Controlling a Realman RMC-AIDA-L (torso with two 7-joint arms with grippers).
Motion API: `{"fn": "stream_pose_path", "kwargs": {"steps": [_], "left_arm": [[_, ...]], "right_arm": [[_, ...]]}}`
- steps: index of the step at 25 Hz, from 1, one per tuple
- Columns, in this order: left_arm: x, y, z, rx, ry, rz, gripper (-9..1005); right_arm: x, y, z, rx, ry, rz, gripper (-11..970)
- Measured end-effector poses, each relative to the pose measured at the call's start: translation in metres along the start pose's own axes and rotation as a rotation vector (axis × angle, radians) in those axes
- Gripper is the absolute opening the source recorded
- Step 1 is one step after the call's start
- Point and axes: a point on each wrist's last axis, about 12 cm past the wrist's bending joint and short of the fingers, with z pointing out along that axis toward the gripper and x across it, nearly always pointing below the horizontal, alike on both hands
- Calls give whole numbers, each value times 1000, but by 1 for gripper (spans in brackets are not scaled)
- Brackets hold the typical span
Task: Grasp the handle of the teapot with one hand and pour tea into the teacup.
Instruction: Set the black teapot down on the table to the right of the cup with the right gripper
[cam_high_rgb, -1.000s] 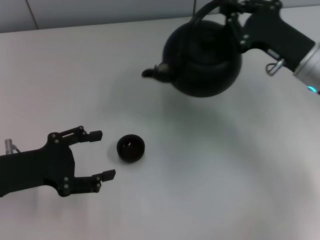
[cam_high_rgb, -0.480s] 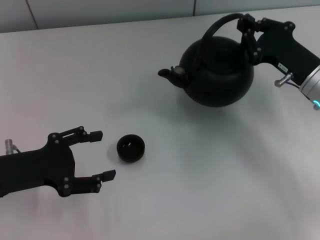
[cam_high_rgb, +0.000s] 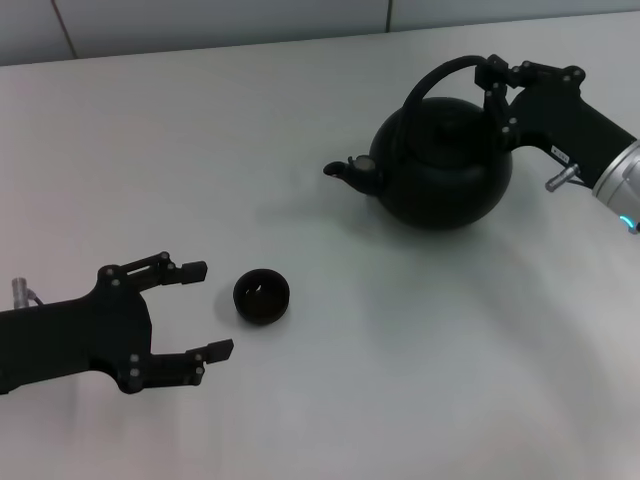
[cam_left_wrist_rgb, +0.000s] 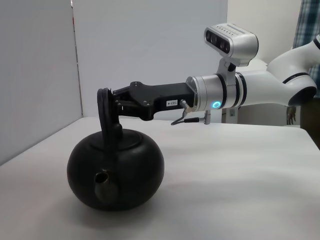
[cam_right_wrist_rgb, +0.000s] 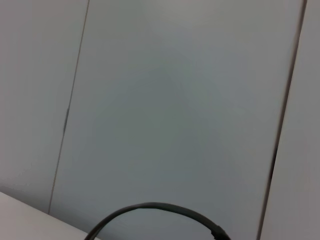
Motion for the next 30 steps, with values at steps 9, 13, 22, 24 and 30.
{"fn": "stream_pose_path", "kwargs": {"steps": [9,13,22,24,30], "left_arm": [[0,1,2,3,-1,-1,863],[0,1,1,3,-1,-1,863],[1,-1,0,0,1,-7,863],[1,-1,0,0,1,-7,863],[2,-1,-1,0,0,-8,863]], "right_arm": [[2,0,2,-6,22,-7,191],[3,0,3,-4,39,-9,198],[3,-1,3,4,35,-5,216],[3,-1,3,7,33,-3,219],[2,0,4,6,25,1,231]]}}
